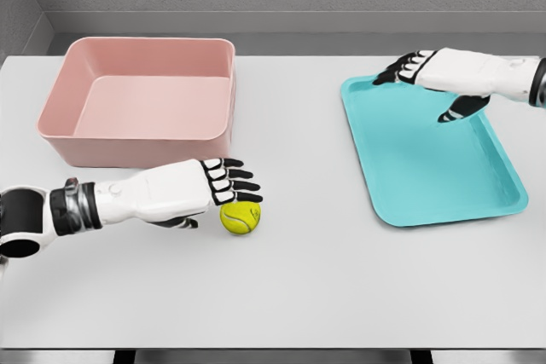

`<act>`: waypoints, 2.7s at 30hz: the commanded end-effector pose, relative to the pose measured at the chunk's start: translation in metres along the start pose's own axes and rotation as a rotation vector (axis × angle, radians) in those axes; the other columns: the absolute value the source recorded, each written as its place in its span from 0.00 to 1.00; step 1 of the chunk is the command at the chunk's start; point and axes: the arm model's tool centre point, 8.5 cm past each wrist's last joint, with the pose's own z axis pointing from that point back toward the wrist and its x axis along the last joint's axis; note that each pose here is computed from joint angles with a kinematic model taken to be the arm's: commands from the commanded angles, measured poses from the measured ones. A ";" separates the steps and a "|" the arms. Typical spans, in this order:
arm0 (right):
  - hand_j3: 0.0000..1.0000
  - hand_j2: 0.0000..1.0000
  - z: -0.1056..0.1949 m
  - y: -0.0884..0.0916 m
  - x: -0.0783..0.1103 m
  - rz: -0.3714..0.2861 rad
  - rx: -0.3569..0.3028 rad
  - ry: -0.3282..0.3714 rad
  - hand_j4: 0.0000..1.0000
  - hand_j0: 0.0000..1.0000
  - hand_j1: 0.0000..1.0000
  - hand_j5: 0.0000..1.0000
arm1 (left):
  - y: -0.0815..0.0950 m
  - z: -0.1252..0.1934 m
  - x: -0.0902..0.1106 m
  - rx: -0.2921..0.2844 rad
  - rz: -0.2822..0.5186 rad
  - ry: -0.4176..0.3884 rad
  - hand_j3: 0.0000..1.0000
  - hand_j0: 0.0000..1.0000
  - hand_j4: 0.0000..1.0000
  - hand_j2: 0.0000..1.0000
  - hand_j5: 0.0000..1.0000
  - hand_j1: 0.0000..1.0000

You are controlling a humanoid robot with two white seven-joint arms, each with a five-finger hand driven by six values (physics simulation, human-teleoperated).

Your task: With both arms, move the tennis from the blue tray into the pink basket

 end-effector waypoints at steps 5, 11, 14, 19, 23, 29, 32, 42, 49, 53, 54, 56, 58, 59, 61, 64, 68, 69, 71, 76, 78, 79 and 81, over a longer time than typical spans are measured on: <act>1.00 1.00 0.017 -0.001 -0.010 -0.013 -0.019 0.042 1.00 1.00 1.00 1.00 | 0.004 -0.019 0.006 -0.038 -0.037 -0.065 1.00 1.00 1.00 1.00 1.00 1.00; 1.00 1.00 0.016 -0.002 -0.009 -0.021 -0.036 0.041 1.00 1.00 1.00 1.00 | 0.002 -0.025 0.011 -0.064 -0.018 -0.109 1.00 1.00 1.00 1.00 1.00 1.00; 1.00 1.00 0.016 -0.001 -0.009 -0.022 -0.035 0.041 1.00 1.00 1.00 1.00 | 0.007 -0.021 0.010 -0.031 0.037 -0.107 1.00 1.00 1.00 1.00 1.00 1.00; 1.00 1.00 0.015 -0.001 -0.009 -0.022 -0.036 0.039 1.00 1.00 1.00 1.00 | 0.012 -0.017 0.009 -0.015 0.136 -0.120 1.00 1.00 1.00 1.00 1.00 1.00; 1.00 1.00 0.013 0.000 -0.008 -0.025 -0.032 0.036 1.00 1.00 1.00 1.00 | 0.012 -0.020 0.010 -0.039 0.125 -0.134 1.00 1.00 1.00 1.00 1.00 1.00; 1.00 1.00 0.014 0.000 -0.009 -0.024 -0.034 0.040 1.00 1.00 1.00 1.00 | 0.013 -0.019 0.007 -0.101 0.067 -0.139 1.00 1.00 1.00 1.00 1.00 1.00; 1.00 1.00 0.014 0.000 -0.009 -0.024 -0.034 0.040 1.00 1.00 1.00 1.00 | 0.021 -0.018 0.003 -0.098 0.044 -0.133 1.00 1.00 1.00 1.00 1.00 1.00; 1.00 1.00 0.014 0.000 -0.009 -0.024 -0.034 0.040 1.00 1.00 1.00 1.00 | 0.024 -0.017 -0.001 -0.092 0.090 -0.128 1.00 1.00 1.00 1.00 1.00 1.00; 1.00 1.00 0.014 0.000 -0.009 -0.025 -0.035 0.038 1.00 1.00 1.00 1.00 | 0.016 -0.019 -0.024 -0.107 0.102 -0.070 1.00 1.00 1.00 1.00 1.00 1.00; 1.00 1.00 0.013 0.000 -0.009 -0.025 -0.032 0.036 1.00 1.00 1.00 1.00 | 0.007 -0.031 -0.018 -0.125 0.111 -0.096 1.00 1.00 1.00 1.00 1.00 1.00; 1.00 1.00 0.013 0.001 -0.009 -0.027 -0.032 0.039 1.00 1.00 1.00 1.00 | 0.006 -0.031 -0.018 -0.128 0.110 -0.096 1.00 1.00 1.00 1.00 1.00 1.00; 1.00 1.00 0.011 0.006 -0.019 -0.053 -0.032 0.064 1.00 1.00 1.00 1.00 | 0.005 -0.038 -0.015 -0.129 0.097 -0.107 1.00 1.00 1.00 1.00 1.00 1.00; 1.00 1.00 0.012 0.007 -0.021 -0.055 -0.032 0.070 1.00 1.00 1.00 1.00 | 0.000 -0.038 -0.015 -0.140 0.107 -0.108 1.00 1.00 1.00 1.00 1.00 1.00; 1.00 1.00 0.013 0.006 -0.021 -0.055 -0.033 0.072 1.00 1.00 1.00 1.00 | -0.001 -0.038 -0.015 -0.142 0.108 -0.108 1.00 1.00 1.00 1.00 1.00 1.00; 1.00 1.00 0.013 0.007 -0.021 -0.056 -0.032 0.072 1.00 1.00 1.00 1.00 | -0.005 -0.036 -0.018 -0.147 0.117 -0.096 1.00 1.00 1.00 1.00 1.00 1.00; 1.00 1.00 0.012 0.006 -0.020 -0.054 -0.033 0.069 1.00 1.00 1.00 1.00 | -0.007 -0.035 -0.022 -0.151 0.122 -0.083 1.00 1.00 1.00 1.00 1.00 1.00; 1.00 1.00 0.012 0.006 -0.021 -0.054 -0.033 0.070 1.00 1.00 1.00 1.00 | -0.010 -0.033 -0.024 -0.157 0.126 -0.075 1.00 1.00 1.00 1.00 1.00 1.00; 1.00 1.00 0.012 0.007 -0.021 -0.055 -0.032 0.070 1.00 1.00 1.00 1.00 | -0.009 -0.034 -0.024 -0.155 0.125 -0.076 1.00 1.00 1.00 1.00 1.00 1.00; 1.00 1.00 0.012 0.006 -0.020 -0.055 -0.032 0.069 1.00 1.00 1.00 1.00 | -0.010 -0.038 -0.022 -0.153 0.125 -0.085 1.00 1.00 1.00 1.00 1.00 1.00; 1.00 1.00 0.013 0.006 -0.021 -0.054 -0.033 0.072 1.00 1.00 1.00 1.00 | -0.015 -0.044 -0.017 -0.164 0.128 -0.102 1.00 1.00 1.00 1.00 1.00 1.00; 1.00 1.00 0.013 0.006 -0.021 -0.054 -0.033 0.071 1.00 1.00 1.00 1.00 | -0.017 -0.043 -0.020 -0.167 0.132 -0.093 1.00 1.00 1.00 1.00 1.00 1.00; 1.00 1.00 0.013 0.006 -0.021 -0.055 -0.033 0.072 1.00 1.00 1.00 1.00 | -0.017 -0.043 -0.020 -0.167 0.134 -0.091 1.00 1.00 1.00 1.00 1.00 1.00; 1.00 1.00 0.014 0.006 -0.022 -0.055 -0.034 0.074 1.00 1.00 1.00 1.00 | -0.017 -0.043 -0.020 -0.165 0.134 -0.091 1.00 1.00 1.00 1.00 1.00 1.00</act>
